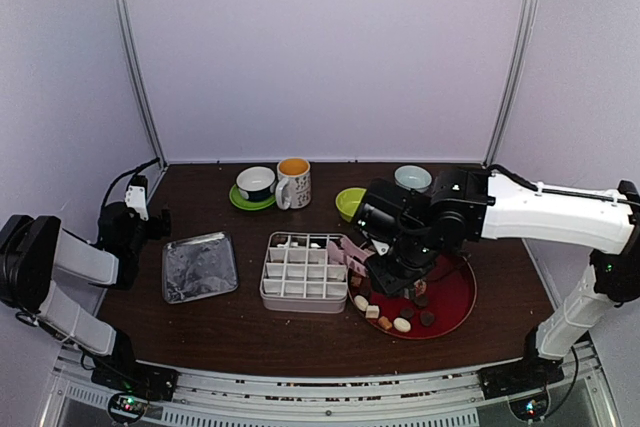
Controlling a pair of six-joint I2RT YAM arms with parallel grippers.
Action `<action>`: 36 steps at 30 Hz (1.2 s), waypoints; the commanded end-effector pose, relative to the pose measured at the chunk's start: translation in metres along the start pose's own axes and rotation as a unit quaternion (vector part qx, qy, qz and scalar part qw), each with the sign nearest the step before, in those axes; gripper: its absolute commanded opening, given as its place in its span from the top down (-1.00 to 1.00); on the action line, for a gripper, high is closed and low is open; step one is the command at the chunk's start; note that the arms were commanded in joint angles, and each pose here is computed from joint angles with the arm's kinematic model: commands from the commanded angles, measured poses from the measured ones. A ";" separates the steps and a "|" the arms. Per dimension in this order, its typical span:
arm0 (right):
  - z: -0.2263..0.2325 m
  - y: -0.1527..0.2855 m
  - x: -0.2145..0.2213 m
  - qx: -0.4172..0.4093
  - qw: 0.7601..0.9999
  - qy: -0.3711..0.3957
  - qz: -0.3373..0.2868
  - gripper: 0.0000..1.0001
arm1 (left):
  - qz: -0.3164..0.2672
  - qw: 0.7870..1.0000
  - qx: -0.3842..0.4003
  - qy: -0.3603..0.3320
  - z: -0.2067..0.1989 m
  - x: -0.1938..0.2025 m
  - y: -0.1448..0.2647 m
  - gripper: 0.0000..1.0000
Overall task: Pack the chocolate
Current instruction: Place the fake chocolate in the empty pocket of the box, then pick up the fake chocolate from the plate.
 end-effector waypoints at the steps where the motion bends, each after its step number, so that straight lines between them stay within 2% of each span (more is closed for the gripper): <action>1: -0.017 0.020 0.002 0.016 0.998 -0.014 -0.052 0.39 | -0.034 0.999 -0.002 0.001 0.003 -0.015 -0.001 -0.96; 19: -0.056 0.030 0.042 0.022 0.991 -0.028 -0.126 0.41 | -0.034 0.999 -0.002 0.001 0.003 -0.015 -0.001 -0.96; 22: -0.062 0.029 0.058 0.016 0.993 -0.031 -0.109 0.41 | -0.034 0.999 -0.002 0.001 0.002 -0.015 -0.001 -0.96; 27: -0.066 0.023 0.094 -0.006 0.998 -0.043 -0.044 0.41 | -0.034 0.999 -0.002 0.001 0.003 -0.015 -0.001 -0.95; 36: -0.082 0.019 0.142 0.005 0.997 -0.070 0.030 0.36 | -0.033 0.999 -0.002 0.000 0.003 -0.015 -0.001 -0.96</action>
Point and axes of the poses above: each gripper's point midway between its finger pads, its own y axis back along the fingers, its own z axis along the line the jaws close on, x = y × z, the point moved 5 cm from there along y, back along the fingers, and after that the axes turned 6 degrees about y, right-handed, at the moved point
